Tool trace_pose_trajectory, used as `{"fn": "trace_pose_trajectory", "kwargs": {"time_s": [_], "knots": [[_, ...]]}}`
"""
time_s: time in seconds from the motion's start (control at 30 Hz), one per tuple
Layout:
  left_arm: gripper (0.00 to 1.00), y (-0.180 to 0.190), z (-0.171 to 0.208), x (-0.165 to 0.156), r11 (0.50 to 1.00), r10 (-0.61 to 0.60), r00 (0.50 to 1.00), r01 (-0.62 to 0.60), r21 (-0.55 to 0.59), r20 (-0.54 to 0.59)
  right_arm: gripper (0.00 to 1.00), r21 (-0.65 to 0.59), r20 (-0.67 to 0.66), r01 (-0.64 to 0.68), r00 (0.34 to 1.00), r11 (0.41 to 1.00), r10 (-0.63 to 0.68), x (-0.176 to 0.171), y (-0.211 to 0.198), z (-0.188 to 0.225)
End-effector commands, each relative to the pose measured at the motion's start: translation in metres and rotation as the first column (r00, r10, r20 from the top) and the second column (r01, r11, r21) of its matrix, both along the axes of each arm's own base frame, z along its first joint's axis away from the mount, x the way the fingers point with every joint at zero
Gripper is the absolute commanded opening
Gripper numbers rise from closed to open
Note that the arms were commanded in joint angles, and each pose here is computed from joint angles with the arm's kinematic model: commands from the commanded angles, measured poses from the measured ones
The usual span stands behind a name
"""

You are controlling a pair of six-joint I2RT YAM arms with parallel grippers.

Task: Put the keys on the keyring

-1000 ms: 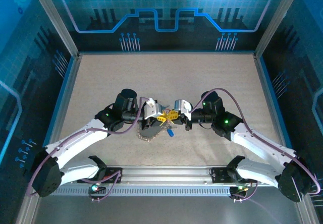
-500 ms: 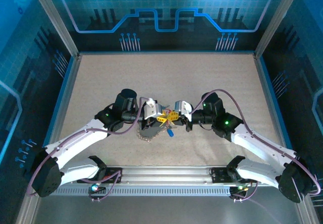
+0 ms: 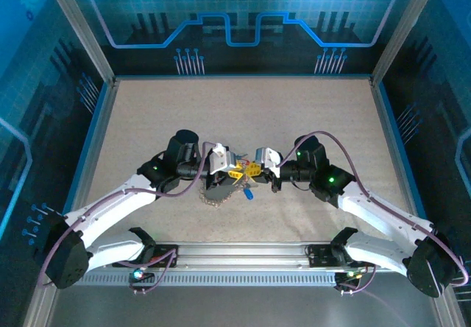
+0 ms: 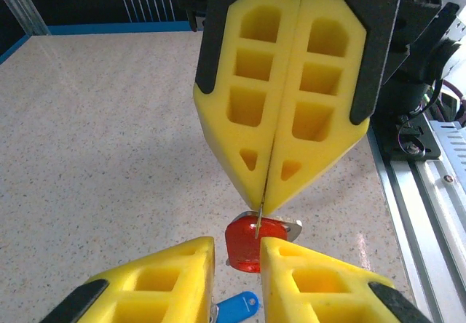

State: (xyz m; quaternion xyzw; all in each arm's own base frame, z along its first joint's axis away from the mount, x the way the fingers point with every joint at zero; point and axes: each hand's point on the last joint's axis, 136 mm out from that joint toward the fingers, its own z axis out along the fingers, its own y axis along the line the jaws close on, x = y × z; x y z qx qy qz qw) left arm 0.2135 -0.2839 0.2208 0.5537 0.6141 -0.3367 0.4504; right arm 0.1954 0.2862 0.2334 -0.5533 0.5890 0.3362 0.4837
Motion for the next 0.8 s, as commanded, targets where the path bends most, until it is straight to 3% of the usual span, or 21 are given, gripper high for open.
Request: {"fn": "trace_pose_trajectory", "kwargs": {"time_s": [0.0,0.77], "knots": [[0.24,-0.0048,0.0206,-0.007,0.998,-0.036,0.999,0.037,-0.049,0.023,0.0,0.024,0.012,-0.033,0.999,0.999,0.033,-0.0071,0.0053,0.0062],[0.16,-0.0099,0.0199,-0.0081,0.996,-0.058,0.998,0.057,-0.072,-0.023,0.0,0.043,0.022,-0.037,0.999,0.998,0.036,-0.0051,0.0098,0.0096]]}}
